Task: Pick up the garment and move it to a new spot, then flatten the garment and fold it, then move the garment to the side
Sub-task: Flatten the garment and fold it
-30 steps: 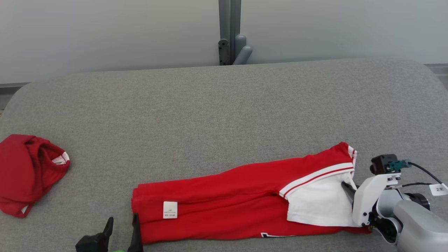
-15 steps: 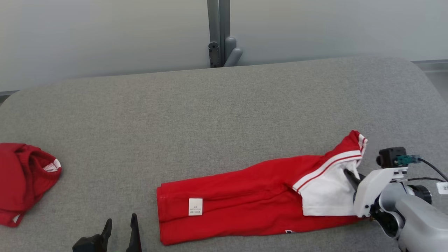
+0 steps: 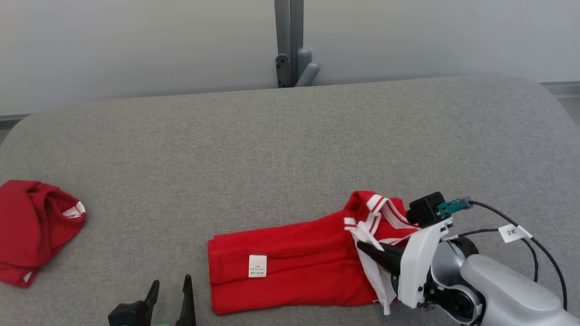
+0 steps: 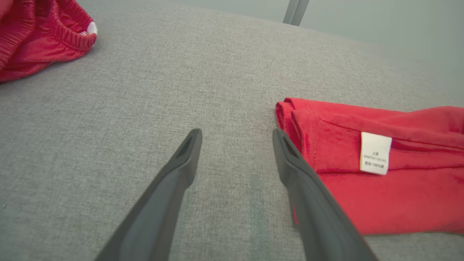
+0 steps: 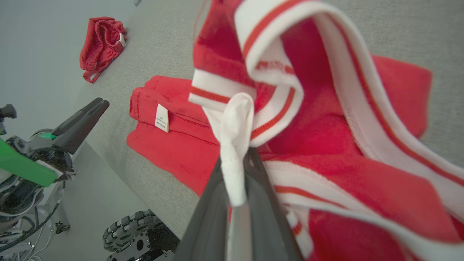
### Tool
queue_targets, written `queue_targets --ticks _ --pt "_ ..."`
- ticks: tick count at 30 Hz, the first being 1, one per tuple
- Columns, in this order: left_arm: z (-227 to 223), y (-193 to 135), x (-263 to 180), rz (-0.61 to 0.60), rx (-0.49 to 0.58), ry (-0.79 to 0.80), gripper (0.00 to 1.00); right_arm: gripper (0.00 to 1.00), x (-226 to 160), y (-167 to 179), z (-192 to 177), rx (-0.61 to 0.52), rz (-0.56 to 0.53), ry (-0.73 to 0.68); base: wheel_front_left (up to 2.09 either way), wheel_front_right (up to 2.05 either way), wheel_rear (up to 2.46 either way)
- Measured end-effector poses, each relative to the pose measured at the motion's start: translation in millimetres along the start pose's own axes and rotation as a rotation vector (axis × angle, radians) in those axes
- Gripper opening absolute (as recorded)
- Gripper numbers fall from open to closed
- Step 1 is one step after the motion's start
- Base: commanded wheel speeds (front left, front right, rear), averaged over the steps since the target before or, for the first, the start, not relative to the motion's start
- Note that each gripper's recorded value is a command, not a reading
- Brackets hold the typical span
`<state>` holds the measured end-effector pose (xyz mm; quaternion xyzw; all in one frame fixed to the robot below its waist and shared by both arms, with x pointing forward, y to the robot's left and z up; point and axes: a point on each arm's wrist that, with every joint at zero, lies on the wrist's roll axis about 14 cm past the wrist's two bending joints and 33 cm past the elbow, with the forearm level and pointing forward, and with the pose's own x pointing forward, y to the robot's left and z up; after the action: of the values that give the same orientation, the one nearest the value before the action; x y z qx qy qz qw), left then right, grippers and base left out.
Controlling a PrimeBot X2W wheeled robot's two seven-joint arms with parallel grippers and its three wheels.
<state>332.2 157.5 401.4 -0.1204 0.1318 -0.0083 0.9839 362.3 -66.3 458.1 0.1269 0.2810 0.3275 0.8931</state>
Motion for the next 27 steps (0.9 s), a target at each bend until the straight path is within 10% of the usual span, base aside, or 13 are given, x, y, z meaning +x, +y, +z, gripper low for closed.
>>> queue_targets --ticks 11,26,27 --pt "0 16 -13 0.055 -0.014 -0.011 1.0 0.0 50 92 -19 -0.079 0.245 0.109 0.0 0.0 0.0" --pt "-2 49 -41 0.185 -0.057 -0.029 1.0 0.0 115 138 -10 -0.159 0.32 0.08 0.0 0.0 0.0" --pt "-1 51 -42 0.192 -0.06 -0.033 1.0 0.16 118 137 -10 -0.163 0.318 0.08 0.0 0.0 0.0"
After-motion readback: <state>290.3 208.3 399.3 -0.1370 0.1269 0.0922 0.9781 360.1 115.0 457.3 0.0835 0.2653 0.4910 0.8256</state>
